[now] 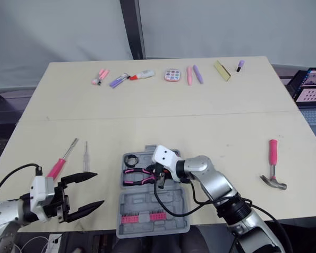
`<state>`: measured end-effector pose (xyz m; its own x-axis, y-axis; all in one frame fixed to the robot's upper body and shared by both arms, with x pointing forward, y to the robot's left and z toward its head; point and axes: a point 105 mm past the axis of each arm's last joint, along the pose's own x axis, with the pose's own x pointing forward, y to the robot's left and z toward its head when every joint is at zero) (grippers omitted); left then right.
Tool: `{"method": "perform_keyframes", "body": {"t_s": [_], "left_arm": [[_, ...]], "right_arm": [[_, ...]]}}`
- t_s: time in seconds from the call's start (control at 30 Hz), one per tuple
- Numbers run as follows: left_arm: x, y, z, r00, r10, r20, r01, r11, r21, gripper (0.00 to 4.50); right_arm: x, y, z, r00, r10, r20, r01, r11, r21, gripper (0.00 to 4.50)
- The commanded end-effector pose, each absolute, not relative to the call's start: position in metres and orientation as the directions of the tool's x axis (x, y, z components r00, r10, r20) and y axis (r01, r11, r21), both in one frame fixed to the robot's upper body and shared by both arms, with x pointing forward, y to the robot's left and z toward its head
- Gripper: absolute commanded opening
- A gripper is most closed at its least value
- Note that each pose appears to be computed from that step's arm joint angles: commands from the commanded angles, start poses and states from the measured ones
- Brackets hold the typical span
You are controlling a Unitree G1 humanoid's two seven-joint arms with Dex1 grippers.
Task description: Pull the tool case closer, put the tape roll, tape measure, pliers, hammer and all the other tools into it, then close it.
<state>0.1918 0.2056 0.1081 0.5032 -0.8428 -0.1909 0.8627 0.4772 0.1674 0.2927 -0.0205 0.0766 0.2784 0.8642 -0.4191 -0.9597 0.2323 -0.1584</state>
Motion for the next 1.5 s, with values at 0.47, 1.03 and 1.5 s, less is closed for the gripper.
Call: {"method": "perform_keyframes", "body": {"t_s": [0.47, 1.03, 1.5], "left_arm": [[0.193, 0.200, 0.116, 0.499, -0.848, -0.178, 0.864, 0.470, 0.182, 4.50], [0.191, 0.203, 0.113, 0.504, -0.846, -0.174, 0.861, 0.476, 0.179, 4.50], [0.189, 0.203, 0.107, 0.508, -0.844, -0.172, 0.859, 0.481, 0.175, 4.50]], "right_arm": [[0.290, -0.022, 0.064, 0.279, 0.843, -0.460, -0.957, 0.206, -0.203, 0.02], [0.291, -0.039, 0.029, 0.320, 0.731, -0.603, -0.941, 0.172, -0.291, 0.02], [0.290, -0.051, 0.007, 0.333, 0.642, -0.690, -0.937, 0.140, -0.321, 0.02]]}}
